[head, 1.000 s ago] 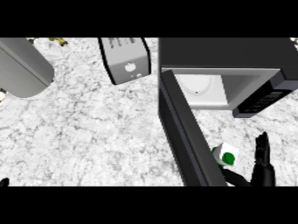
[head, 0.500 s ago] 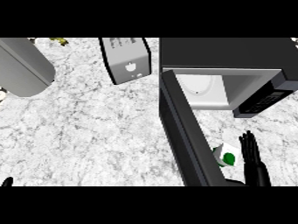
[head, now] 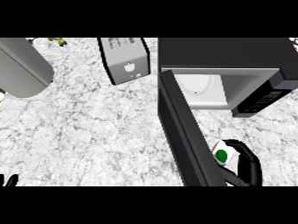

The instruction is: Pick up the milk, place it into the microwave and close the microwave

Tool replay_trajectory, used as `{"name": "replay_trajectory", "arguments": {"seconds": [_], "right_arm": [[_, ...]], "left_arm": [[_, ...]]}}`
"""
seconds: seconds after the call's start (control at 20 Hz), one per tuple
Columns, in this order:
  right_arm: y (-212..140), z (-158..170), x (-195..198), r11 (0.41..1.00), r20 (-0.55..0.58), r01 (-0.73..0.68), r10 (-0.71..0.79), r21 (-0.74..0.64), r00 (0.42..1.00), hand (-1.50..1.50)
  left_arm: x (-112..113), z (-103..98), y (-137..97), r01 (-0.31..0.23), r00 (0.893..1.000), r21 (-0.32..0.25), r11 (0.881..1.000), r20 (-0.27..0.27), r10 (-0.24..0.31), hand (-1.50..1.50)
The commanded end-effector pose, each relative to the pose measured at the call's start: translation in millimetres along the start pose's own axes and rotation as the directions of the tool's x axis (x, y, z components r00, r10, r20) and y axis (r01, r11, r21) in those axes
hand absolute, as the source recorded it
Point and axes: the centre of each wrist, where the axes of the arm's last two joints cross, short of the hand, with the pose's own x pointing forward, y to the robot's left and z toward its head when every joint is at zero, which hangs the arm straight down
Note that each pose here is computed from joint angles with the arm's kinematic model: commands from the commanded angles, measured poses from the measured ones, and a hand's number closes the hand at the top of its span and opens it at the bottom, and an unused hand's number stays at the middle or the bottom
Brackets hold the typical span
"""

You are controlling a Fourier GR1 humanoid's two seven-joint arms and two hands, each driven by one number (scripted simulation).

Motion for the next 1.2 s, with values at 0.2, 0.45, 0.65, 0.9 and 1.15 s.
{"name": "replay_trajectory", "arguments": {"seconds": [0.2, 0.45, 0.65, 0.9, 1.15], "right_arm": [[48, -2, 18, 0.999, 0.105, 0.041, -0.038, -0.022, 0.994, 1.5], [-50, -75, 34, 0.966, 0.108, 0.099, -0.128, 0.237, 0.986, 1.5], [-90, -123, 55, 0.908, 0.088, 0.166, -0.216, 0.385, 0.972, 1.5], [-92, -142, 72, 0.849, 0.039, 0.238, -0.29, 0.471, 0.956, 1.5], [-57, -162, 87, 0.857, 0.109, 0.15, -0.232, 0.493, 0.967, 1.5]], "left_arm": [[-7, -5, 2, 0.002, 1.0, 0.007, 1.0, -0.004, -0.002, -1.5], [7, 8, 5, -0.027, 0.999, -0.032, 0.999, -0.019, 0.026, -1.5], [3, 0, 7, -0.042, 0.999, -0.039, 0.998, 0.007, 0.042, -1.5], [-1, 7, 14, -0.025, 1.0, -0.01, 1.0, -0.002, 0.025, -1.5], [2, 13, 18, -0.038, 0.999, -0.012, 0.999, -0.009, 0.037, -1.5]]}}
